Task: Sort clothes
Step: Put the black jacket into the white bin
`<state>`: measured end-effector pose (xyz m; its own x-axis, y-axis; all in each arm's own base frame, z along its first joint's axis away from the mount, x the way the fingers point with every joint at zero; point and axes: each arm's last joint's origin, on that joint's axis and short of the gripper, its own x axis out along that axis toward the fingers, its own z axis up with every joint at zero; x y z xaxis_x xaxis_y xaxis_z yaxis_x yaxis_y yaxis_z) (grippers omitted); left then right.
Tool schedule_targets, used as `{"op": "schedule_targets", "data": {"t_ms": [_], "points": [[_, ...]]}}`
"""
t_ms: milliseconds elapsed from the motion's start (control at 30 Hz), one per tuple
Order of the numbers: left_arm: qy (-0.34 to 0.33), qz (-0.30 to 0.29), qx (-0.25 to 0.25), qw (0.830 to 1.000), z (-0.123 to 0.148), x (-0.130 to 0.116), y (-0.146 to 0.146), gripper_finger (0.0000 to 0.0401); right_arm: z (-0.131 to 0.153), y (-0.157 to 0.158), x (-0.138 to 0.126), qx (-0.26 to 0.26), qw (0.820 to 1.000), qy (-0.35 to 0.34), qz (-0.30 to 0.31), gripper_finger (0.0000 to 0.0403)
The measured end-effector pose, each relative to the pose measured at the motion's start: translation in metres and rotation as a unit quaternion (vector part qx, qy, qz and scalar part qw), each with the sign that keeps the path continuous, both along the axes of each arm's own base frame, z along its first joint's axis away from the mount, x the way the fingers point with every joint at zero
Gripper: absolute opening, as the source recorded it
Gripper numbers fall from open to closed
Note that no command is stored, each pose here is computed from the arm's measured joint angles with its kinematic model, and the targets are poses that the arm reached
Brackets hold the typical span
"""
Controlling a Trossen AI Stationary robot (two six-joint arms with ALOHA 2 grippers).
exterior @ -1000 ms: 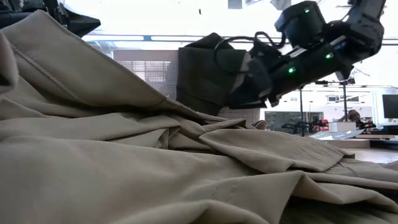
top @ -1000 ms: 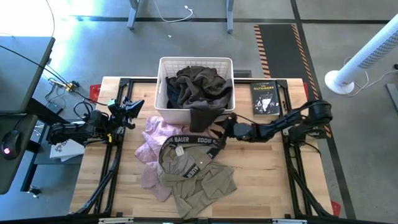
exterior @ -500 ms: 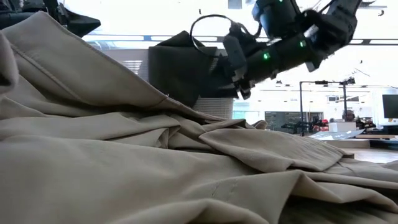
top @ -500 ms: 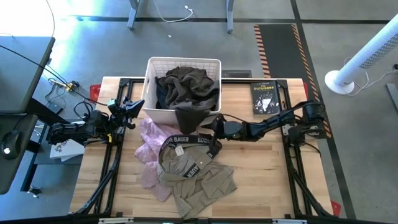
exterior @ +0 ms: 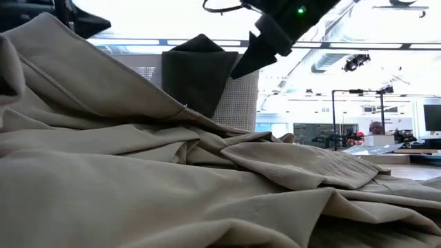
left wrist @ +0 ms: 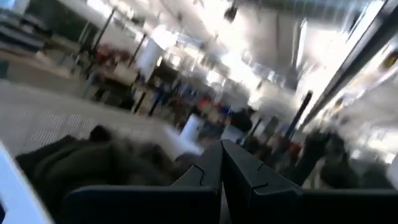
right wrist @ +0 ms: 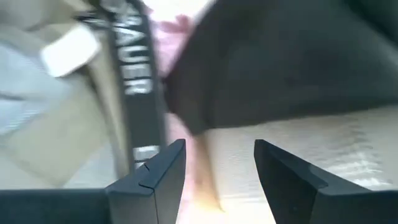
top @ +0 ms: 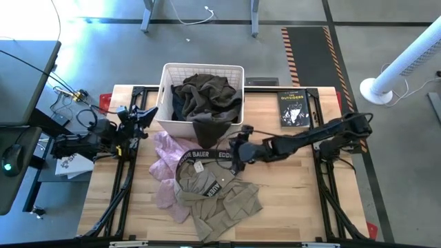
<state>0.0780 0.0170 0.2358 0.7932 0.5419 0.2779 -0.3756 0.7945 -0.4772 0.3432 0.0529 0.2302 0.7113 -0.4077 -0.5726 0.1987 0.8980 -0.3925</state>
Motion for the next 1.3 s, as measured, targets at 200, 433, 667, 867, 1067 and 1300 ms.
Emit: {"op": "schedule_targets", "data": {"t_ms": [200, 433, 667, 867, 1067, 1300], "points": [[0.125, 0.09, -0.065, 0.986, -0.006, 0.008, 0.002, 0.0, -0.001, -0.032, -0.002, -0.003, 0.996, 0.025, -0.086, 0.0188], [0.169, 0.141, -0.084, 0.972, -0.009, 0.017, 0.003, 0.0, -0.01, -0.048, -0.013, 0.03, 0.985, 0.07, -0.153, 0.0188], [0.184, 0.151, -0.083, 0.968, -0.011, 0.02, 0.003, 0.0, -0.004, -0.045, -0.035, -0.043, 0.969, 0.092, -0.224, 0.0188], [0.197, 0.163, -0.081, 0.963, -0.014, 0.025, 0.004, 0.0, 0.01, -0.029, -0.044, -0.015, 0.982, 0.104, -0.154, 0.0188], [0.205, 0.177, -0.078, 0.959, -0.015, 0.034, 0.004, 0.0, 0.016, 0.003, -0.03, 0.0, 0.997, 0.079, 0.012, 0.0188], [0.203, 0.173, -0.058, 0.962, -0.013, 0.047, 0.004, 0.0, 0.008, 0.01, -0.018, -0.114, 0.979, 0.122, 0.12, 0.0188]]}}
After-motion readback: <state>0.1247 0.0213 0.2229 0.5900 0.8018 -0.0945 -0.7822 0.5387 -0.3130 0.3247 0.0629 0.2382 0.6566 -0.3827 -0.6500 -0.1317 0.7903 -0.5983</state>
